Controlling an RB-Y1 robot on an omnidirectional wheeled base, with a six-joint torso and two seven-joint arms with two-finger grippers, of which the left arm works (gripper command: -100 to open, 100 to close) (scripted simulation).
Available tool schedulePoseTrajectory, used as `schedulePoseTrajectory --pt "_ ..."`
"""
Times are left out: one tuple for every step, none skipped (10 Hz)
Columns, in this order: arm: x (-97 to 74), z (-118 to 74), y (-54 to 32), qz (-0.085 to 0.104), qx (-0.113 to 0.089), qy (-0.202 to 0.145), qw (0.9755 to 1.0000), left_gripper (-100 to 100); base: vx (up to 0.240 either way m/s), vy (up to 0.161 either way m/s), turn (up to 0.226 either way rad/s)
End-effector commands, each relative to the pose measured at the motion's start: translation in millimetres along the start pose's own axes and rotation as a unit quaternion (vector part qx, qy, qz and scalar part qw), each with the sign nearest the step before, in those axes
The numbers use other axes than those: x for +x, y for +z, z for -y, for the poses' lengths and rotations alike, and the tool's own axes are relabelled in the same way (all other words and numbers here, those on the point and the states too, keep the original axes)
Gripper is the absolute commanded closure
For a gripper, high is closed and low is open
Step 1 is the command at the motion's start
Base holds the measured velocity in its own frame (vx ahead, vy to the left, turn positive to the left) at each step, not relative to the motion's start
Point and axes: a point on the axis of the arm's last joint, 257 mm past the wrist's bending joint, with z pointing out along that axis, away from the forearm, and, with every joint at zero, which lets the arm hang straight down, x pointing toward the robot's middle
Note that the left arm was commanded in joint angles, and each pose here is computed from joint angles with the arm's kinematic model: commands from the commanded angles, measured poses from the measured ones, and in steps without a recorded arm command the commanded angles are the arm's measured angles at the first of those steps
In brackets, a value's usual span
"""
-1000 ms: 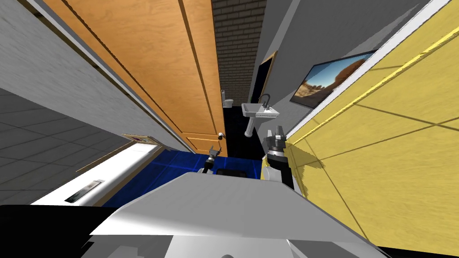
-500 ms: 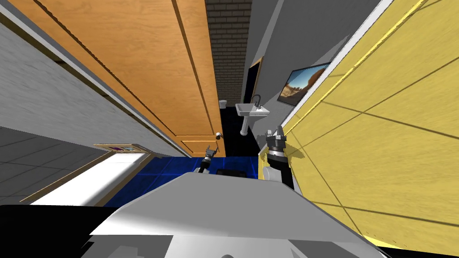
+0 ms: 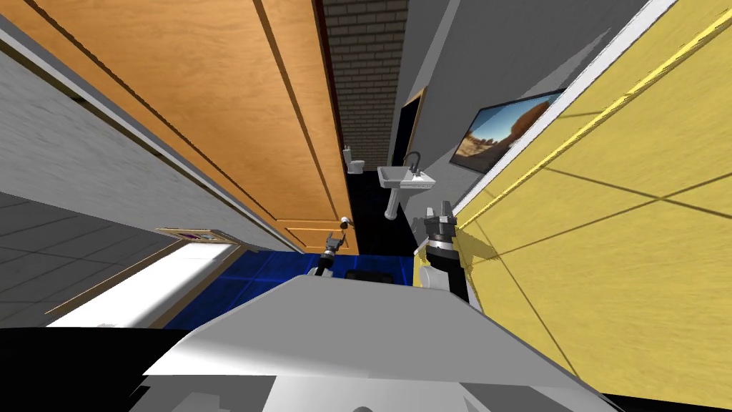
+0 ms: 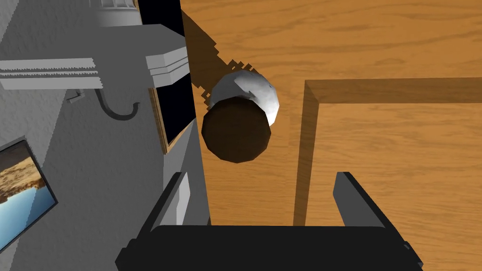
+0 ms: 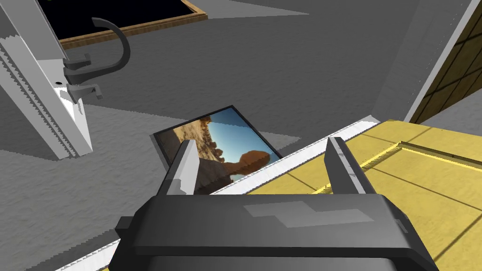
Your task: Pull the door open
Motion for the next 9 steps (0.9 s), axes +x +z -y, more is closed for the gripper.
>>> schedulePoseTrajectory --pt "-0.6 0.5 0.3 0.001 -0.003 -0.003 1.0 -100 0.222 -0.065 0.115" --pt "-1.0 1.1 0.5 0.002 -0.004 -0.005 1.0 -100 0.205 -0.07 0.14" --pt "-1.3 1.7 0.6 0.003 -0.005 -0.007 1.0 -100 0.212 -0.059 0.16" --pt "-1.6 2.4 0.7 0.004 -0.006 -0.009 0.9999 -100 0.194 -0.086 0.13" --pt "-1.8 3.1 0.8 0.004 -0.007 -0.01 0.9999 -100 0.125 -0.124 0.164" --pt "6.9 0.6 -7.3 -0.006 -0.009 -0.009 0.9999 -100 0.024 -0.055 0.053" --pt "6.9 0.6 -7.3 -0.006 -0.009 -0.009 0.9999 100 -0.023 0.003 -0.048" --pt "6.9 0.6 -7.3 -0.006 -0.009 -0.009 0.9999 100 -0.026 0.007 -0.026" --pt "6.9 0.6 -7.3 -0.006 -0.009 -0.009 0.9999 100 -0.009 0.008 0.003"
